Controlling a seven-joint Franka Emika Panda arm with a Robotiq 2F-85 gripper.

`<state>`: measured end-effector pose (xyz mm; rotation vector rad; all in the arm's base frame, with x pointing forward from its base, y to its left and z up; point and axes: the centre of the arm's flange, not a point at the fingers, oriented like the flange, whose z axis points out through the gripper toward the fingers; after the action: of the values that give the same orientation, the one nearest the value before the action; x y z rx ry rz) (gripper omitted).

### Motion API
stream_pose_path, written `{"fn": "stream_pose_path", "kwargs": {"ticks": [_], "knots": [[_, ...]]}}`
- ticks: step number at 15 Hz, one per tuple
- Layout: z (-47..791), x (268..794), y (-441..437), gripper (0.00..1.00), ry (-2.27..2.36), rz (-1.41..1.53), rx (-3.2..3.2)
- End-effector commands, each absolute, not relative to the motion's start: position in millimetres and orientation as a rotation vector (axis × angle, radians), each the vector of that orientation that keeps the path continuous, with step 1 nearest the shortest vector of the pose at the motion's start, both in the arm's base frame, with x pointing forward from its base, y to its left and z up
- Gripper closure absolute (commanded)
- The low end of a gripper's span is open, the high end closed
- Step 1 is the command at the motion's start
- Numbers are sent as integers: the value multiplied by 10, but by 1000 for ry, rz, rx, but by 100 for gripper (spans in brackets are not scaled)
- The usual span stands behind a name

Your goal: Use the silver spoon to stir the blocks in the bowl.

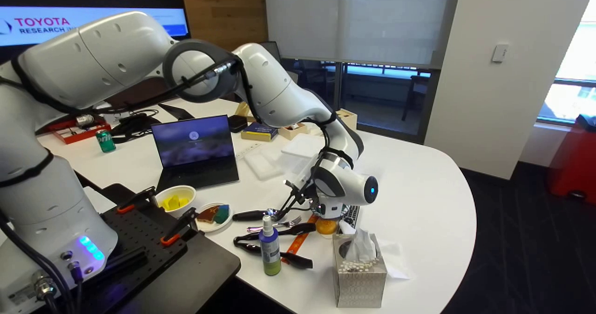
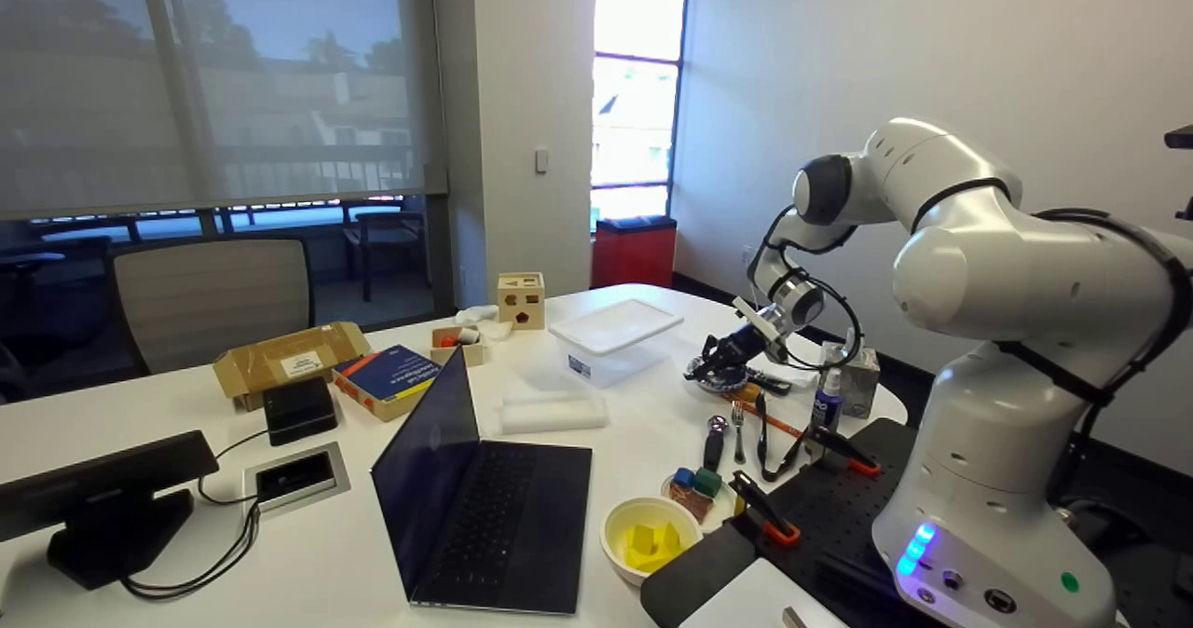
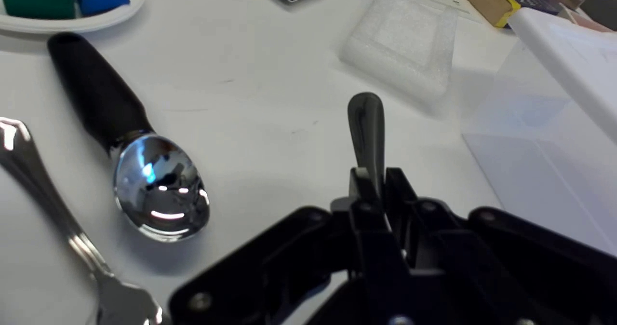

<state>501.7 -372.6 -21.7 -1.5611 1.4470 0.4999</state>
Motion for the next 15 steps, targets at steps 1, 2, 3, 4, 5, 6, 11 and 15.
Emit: {"fn": "stream_pose_path", "kwargs": {"ticks": [1, 2, 3, 4, 5, 6, 11, 15], "knots": [[17, 5064, -3926, 97, 1482, 440, -1520], [128, 5080, -3958, 97, 1473, 414, -1521], [213, 5107, -3998, 97, 1468, 392, -1531], [294, 5140, -4019, 97, 1457, 378, -1530], [358, 5188, -4029, 97, 1438, 371, -1523], [419, 5233, -4034, 97, 1416, 366, -1514], [491, 5418, -3863, 97, 1311, 396, -1404], [292, 5415, -3682, 97, 1261, 474, -1286]]}}
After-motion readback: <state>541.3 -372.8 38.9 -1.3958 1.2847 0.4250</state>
